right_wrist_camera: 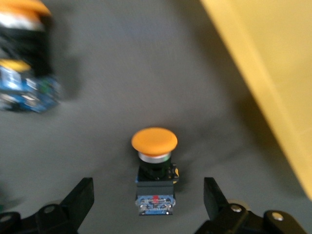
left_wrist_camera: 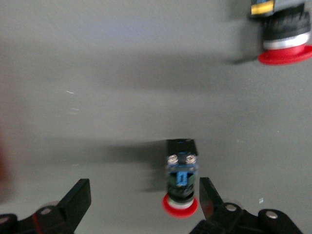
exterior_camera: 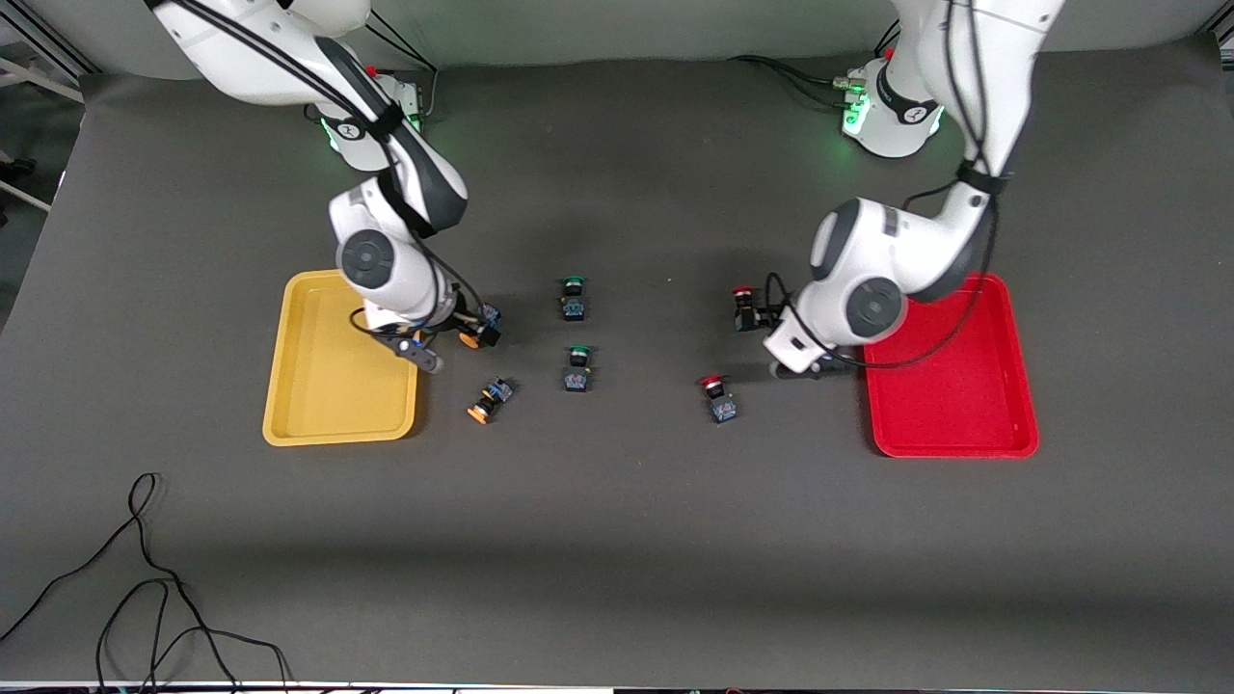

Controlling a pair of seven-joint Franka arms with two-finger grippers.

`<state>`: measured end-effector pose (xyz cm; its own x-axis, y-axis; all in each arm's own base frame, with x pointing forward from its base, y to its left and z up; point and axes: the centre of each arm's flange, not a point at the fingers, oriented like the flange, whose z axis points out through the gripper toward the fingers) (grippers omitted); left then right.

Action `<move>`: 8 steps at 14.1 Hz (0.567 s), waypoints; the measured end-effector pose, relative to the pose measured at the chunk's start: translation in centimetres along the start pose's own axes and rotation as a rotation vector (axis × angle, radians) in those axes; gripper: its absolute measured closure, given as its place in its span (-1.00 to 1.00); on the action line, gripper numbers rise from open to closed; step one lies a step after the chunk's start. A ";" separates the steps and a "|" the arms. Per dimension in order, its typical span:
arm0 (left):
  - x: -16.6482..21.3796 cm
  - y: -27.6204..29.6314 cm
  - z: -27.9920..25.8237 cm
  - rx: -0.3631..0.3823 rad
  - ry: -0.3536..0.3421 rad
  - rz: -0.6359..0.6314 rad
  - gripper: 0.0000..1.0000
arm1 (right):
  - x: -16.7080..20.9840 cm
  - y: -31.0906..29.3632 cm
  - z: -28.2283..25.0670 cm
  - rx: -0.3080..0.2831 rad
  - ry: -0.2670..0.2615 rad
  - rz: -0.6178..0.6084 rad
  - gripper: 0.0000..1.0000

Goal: Place red and yellow buttons in trays
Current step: 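Grasp the orange button with the right gripper while the left gripper grasps red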

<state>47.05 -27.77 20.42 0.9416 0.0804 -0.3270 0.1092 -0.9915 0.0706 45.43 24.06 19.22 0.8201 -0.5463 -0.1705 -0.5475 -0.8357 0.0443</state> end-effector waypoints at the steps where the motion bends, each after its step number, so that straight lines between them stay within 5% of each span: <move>1: -0.9 1.0 1.5 0.008 0.013 -0.002 -0.97 | -0.3 0.1 1.0 0.001 -0.003 0.003 -1.00; 4: -1.4 1.9 4.1 0.016 0.029 -0.009 -0.85 | -0.5 0.9 2.5 0.008 -0.004 0.009 -0.96; 5: -1.2 1.7 4.3 0.017 0.030 -0.015 -0.84 | -0.5 0.9 2.6 0.008 -0.003 0.009 -0.81; 7: -0.9 1.4 4.2 0.016 0.033 -0.022 -0.44 | -0.5 0.8 2.5 0.013 0.000 0.010 -0.46; 8: -0.8 1.4 4.1 0.016 0.034 -0.023 -0.22 | -0.5 0.8 2.5 0.015 0.001 0.010 -0.45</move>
<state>45.08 -29.61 16.89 0.9493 0.1060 -0.2959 0.1259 -0.9908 0.0488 44.19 23.75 16.88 0.8145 -0.5550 -0.1692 -0.5585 -0.8290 0.0310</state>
